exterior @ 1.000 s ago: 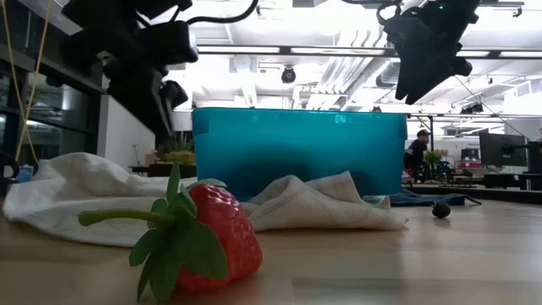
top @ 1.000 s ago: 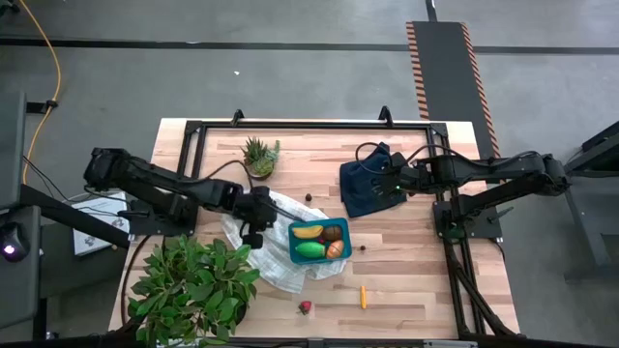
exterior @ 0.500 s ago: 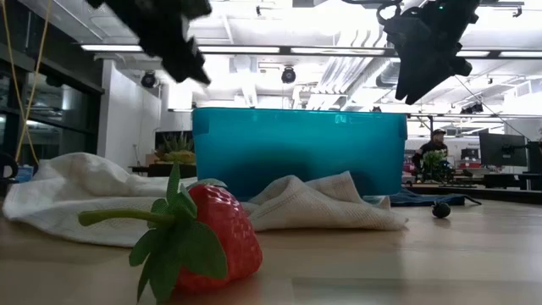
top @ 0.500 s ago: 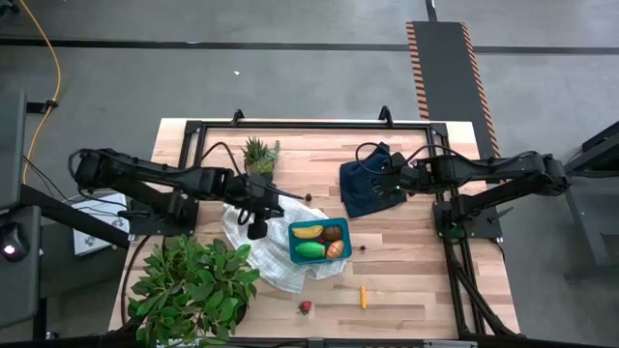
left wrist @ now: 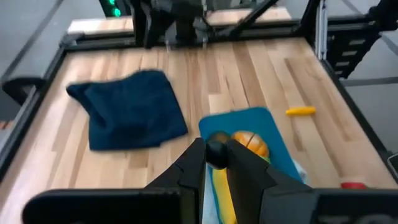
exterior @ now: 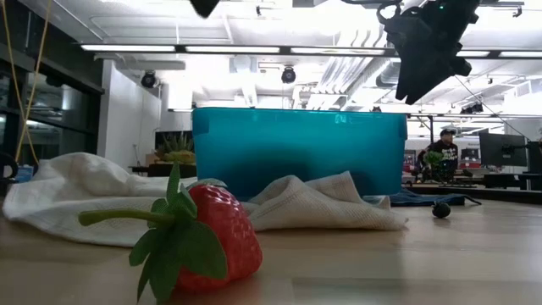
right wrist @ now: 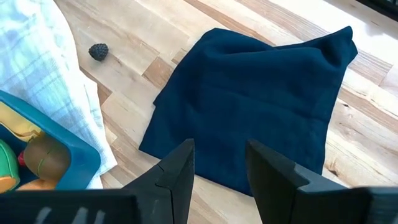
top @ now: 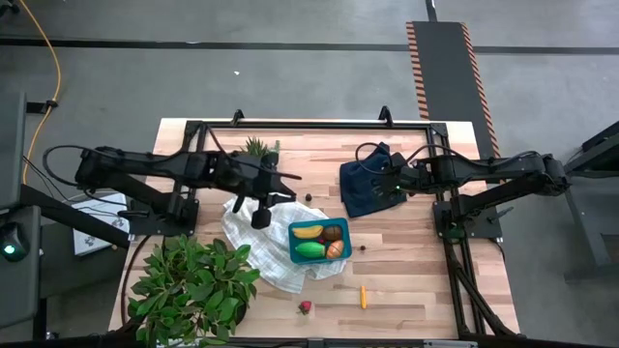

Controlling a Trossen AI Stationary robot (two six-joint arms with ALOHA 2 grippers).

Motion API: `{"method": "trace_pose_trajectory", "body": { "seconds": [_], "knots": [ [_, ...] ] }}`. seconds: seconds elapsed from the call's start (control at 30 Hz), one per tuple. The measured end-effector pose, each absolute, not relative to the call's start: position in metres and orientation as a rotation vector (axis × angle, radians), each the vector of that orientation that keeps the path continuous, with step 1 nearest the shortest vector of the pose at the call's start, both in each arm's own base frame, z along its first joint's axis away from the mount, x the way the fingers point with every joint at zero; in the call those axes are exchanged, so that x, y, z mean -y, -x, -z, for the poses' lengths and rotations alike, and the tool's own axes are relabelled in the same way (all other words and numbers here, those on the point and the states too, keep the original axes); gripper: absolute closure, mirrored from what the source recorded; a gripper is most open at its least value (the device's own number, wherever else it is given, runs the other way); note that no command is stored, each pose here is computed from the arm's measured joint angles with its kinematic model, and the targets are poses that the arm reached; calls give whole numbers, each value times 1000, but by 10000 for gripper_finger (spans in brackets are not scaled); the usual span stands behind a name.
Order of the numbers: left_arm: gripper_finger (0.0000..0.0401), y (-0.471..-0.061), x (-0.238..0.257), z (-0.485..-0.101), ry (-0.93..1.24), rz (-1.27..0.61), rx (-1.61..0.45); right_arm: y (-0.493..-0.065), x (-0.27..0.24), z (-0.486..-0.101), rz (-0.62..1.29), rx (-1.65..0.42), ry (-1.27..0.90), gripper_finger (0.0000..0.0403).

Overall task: Pick and placing Produce into tupperware
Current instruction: Put the left blueberry into the blue bin

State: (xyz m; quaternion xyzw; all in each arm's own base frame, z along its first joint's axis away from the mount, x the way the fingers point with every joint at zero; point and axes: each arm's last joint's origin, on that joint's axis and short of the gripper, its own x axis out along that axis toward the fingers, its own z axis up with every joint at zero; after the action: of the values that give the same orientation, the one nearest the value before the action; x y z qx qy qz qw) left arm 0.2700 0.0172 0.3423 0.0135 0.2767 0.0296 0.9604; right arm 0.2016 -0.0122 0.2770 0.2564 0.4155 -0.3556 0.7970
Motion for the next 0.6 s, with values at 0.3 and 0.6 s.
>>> {"method": "trace_pose_trajectory", "body": {
  "seconds": [0.3, 0.6],
  "knots": [
    [357, -283, -33, -353, 2, -35, -586, -202, 12, -277, 752, -898, -543, 269],
    [357, -310, -40, -347, 6, 70, -671, -202, 12, -277, 747, -895, -544, 269]
  ]
}}
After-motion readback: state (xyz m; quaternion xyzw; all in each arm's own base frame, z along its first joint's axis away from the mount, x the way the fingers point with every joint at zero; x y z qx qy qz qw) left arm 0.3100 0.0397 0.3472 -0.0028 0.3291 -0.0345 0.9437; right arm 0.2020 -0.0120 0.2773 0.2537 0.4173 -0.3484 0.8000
